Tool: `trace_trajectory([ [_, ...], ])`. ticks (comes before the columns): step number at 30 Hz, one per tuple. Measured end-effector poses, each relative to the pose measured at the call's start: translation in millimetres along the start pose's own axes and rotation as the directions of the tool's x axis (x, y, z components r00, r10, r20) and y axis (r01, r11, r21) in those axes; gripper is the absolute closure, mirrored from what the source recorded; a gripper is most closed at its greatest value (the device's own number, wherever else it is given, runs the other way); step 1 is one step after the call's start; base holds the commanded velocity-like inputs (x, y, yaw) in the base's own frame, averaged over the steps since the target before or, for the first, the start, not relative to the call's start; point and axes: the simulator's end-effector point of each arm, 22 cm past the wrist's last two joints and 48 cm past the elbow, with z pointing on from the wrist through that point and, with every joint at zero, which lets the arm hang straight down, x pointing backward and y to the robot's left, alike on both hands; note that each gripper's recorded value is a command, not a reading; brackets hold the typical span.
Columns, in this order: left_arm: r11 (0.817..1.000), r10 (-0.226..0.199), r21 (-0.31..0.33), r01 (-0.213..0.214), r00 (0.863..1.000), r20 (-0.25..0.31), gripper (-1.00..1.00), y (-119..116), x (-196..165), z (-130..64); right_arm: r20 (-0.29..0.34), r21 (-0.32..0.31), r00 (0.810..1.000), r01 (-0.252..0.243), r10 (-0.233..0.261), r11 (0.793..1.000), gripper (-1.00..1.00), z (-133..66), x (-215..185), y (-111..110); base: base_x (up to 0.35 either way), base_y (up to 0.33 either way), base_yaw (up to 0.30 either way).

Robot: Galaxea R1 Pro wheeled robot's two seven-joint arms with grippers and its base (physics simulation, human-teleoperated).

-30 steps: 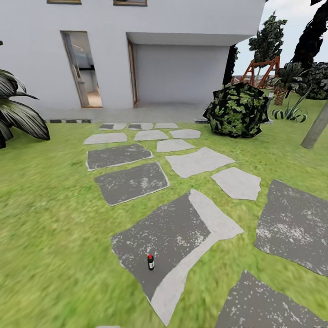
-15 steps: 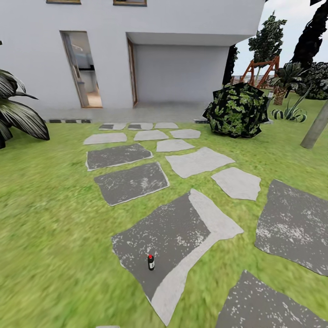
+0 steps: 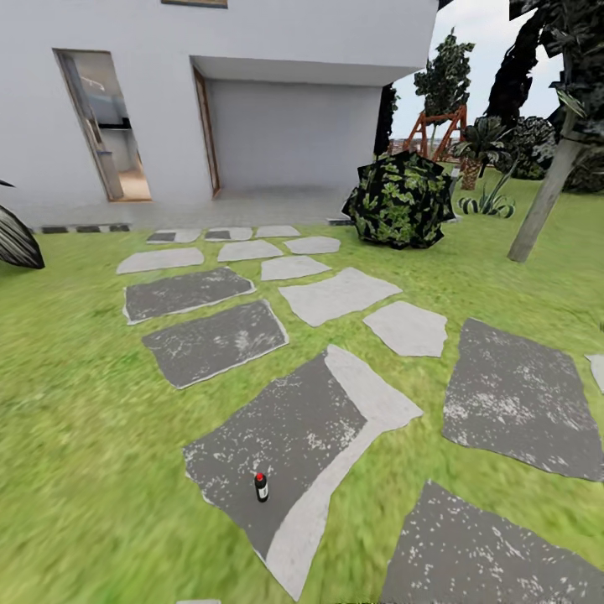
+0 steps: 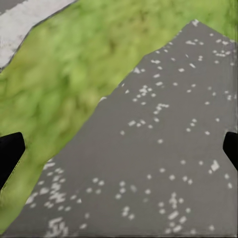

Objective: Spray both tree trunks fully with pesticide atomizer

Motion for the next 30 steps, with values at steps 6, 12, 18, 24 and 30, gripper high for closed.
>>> trace_trajectory([
  [6,1.000,0.000,0.000,0.000,1.000,0.000,-1.00,-0.1,0.0,0.0,0.000,0.000,1.000,0.000,0.000,1.000,-1.00,0.0,0.1,0.0,0.000,0.301,-0.267],
  [12,1.000,0.000,0.000,0.000,1.000,0.000,-1.00,-0.1,-0.2,0.0,0.000,0.000,1.000,0.000,0.000,1.000,-1.00,0.0,0.0,0.0,0.000,0.307,-0.267],
  [18,1.000,0.000,0.001,0.000,1.000,0.000,-1.00,-0.1,-0.1,0.0,0.000,0.000,1.000,0.000,0.000,1.000,-1.00,0.0,0.1,0.0,0.000,0.308,-0.267],
  [24,1.000,0.000,0.000,0.000,1.000,0.000,-1.00,-0.1,0.0,0.0,0.000,0.000,1.000,0.000,0.000,1.000,-1.00,0.0,0.1,0.1,0.000,0.308,-0.267],
  [30,1.000,0.000,0.001,0.000,1.000,0.000,-1.00,-0.2,0.0,0.0,-0.001,0.000,1.000,0.000,0.000,1.000,-1.00,0.0,0.1,0.1,0.000,0.209,-0.267],
])
